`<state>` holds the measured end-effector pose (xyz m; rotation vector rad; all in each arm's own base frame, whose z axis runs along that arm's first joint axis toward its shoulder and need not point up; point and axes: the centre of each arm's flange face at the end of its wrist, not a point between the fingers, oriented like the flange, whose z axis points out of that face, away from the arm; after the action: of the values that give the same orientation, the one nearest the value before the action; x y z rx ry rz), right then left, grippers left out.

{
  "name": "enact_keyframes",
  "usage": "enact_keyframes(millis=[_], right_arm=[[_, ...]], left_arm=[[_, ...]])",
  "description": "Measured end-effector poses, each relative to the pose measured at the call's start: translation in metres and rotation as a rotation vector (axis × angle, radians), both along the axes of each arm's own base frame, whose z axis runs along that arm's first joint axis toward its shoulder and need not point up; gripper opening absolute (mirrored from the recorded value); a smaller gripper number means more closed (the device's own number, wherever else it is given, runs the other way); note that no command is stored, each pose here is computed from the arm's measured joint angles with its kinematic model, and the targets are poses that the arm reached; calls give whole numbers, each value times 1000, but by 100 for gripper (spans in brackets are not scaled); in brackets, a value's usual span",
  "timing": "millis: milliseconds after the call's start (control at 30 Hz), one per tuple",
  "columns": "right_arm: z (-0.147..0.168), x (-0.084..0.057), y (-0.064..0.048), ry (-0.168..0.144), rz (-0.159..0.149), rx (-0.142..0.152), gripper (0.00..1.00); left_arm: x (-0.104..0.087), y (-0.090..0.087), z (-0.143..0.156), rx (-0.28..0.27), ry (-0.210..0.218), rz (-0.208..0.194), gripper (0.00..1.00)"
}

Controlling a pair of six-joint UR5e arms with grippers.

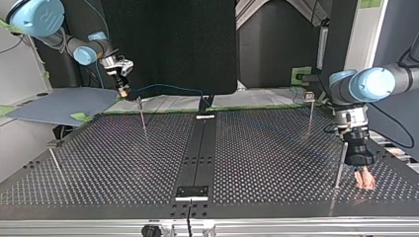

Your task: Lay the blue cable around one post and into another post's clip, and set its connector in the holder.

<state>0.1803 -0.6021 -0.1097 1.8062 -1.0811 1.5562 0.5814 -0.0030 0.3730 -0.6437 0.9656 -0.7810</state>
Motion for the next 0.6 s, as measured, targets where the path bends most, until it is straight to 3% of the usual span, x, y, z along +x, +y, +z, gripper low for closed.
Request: enact_keyframes(millis=[133, 567, 600], right_arm=[[0, 1, 0, -1, 1, 0, 0], [0, 4, 0, -8, 4, -5, 0], [0, 4, 0, -8, 4, -5, 0]], left_arm=[[1, -2, 0, 16, -4, -3, 17], [-7, -5, -23, 57, 78, 22, 17], [-8, -5, -24, 58, 82, 22, 20]])
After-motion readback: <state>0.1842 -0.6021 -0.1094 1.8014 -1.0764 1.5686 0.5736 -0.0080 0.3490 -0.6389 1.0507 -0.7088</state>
